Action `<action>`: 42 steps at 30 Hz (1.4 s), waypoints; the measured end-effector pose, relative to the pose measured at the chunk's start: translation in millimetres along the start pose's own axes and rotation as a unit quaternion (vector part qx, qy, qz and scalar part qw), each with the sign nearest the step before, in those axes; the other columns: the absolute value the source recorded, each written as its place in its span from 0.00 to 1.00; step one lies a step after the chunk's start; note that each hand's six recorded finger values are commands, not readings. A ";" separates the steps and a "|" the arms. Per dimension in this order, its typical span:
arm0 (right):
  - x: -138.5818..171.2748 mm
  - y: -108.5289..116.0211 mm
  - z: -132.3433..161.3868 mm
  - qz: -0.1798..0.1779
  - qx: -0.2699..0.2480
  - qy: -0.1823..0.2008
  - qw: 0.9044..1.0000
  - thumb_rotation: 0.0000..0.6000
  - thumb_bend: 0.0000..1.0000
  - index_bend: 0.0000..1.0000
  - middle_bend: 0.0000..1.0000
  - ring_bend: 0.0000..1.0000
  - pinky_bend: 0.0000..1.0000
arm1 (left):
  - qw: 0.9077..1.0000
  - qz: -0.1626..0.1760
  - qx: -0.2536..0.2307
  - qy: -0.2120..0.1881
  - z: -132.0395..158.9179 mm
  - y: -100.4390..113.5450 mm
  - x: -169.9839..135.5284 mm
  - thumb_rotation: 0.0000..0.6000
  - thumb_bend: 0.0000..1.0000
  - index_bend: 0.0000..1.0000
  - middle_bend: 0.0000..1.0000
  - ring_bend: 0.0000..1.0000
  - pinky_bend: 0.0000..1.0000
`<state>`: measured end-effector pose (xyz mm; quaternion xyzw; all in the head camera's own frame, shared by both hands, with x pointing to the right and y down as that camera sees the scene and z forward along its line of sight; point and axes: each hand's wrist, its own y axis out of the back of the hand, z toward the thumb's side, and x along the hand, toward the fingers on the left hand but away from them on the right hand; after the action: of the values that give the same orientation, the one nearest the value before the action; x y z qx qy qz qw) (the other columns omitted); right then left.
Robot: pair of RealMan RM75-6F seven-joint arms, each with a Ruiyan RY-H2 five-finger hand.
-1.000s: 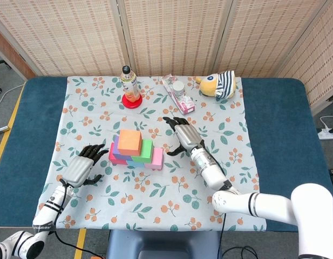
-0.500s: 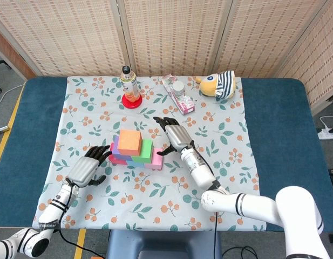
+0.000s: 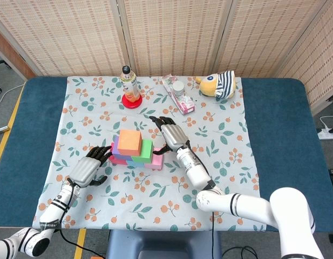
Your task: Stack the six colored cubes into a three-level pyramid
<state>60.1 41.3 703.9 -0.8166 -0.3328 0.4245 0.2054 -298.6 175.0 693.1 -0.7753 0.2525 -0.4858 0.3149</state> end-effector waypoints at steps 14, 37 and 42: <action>-5.2 -2.4 4.4 -0.002 0.000 0.002 1.000 1.00 0.00 0.00 0.11 0.01 0.00 | 1.000 -0.003 0.009 0.000 1.1 0.0 1.3 1.00 0.33 0.12 0.00 0.00 0.07; 46.6 41.9 -29.8 -0.021 0.037 -0.011 0.999 1.00 0.00 0.00 0.11 0.01 0.00 | 0.998 0.046 -0.001 0.040 -28.8 22.7 -30.6 1.00 0.34 0.12 0.01 0.00 0.07; 105.2 79.2 -84.5 -0.058 0.068 -0.050 0.995 1.00 0.00 0.00 0.11 0.01 0.00 | 0.991 0.102 -0.005 0.087 -58.7 47.4 -66.9 1.00 0.34 0.12 0.03 0.00 0.07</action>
<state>203.5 57.4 643.3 -0.7575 -0.3599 0.4742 0.2679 -382.9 175.5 637.8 -0.7018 0.3591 -0.5156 0.3357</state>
